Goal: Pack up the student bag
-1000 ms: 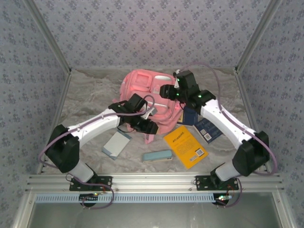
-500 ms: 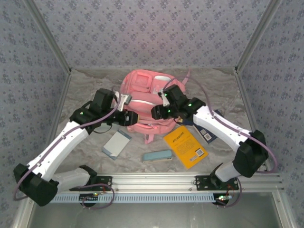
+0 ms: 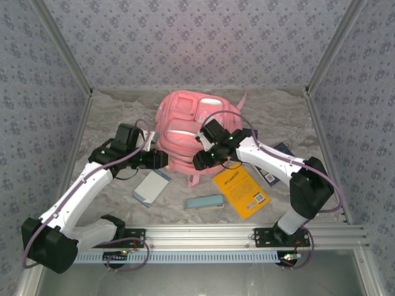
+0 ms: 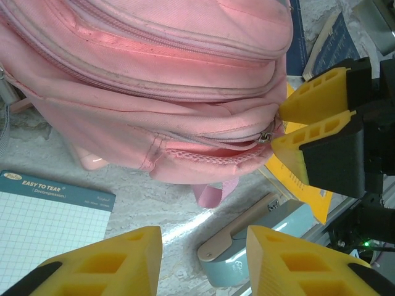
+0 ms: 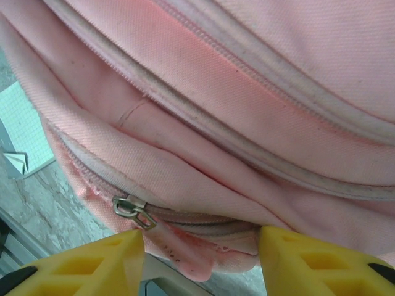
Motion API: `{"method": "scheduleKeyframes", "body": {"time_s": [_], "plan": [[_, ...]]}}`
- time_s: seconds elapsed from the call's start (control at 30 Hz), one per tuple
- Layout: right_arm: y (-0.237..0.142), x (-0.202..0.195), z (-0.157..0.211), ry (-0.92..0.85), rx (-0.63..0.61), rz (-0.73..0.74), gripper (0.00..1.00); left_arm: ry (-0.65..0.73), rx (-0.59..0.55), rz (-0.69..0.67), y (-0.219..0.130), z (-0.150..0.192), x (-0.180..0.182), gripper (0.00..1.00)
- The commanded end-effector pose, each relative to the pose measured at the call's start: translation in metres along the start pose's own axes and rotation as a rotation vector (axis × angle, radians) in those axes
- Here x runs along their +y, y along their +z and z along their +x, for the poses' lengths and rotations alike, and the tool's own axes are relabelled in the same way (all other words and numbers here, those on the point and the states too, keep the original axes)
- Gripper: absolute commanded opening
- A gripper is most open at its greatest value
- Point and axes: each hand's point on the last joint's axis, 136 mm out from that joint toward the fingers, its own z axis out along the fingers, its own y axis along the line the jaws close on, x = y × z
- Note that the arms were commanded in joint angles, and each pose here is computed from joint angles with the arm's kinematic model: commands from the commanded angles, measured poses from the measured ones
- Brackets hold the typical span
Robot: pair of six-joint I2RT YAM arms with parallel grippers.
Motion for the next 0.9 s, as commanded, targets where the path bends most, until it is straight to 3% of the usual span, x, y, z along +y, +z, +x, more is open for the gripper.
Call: {"method": "scheduleKeyframes", "body": {"time_s": [0.0,0.3,0.5,0.87], "plan": [[-0.003,0.009,0.003,-0.043,0.02,-0.024,0.52,0.013,-0.001,0.025,-0.004,0.003,-0.003,0.4],[0.0,0.018,0.007,-0.107,0.024,-0.027,0.47,0.0,-0.01,0.023,0.001,0.001,0.001,0.38],[0.006,0.009,0.016,-0.144,0.055,0.028,0.32,-0.05,-0.028,-0.012,0.0,-0.005,0.008,0.38],[0.009,0.013,0.022,-0.179,0.049,0.028,0.01,-0.436,-0.039,-0.042,0.018,-0.014,0.039,0.45]]}}
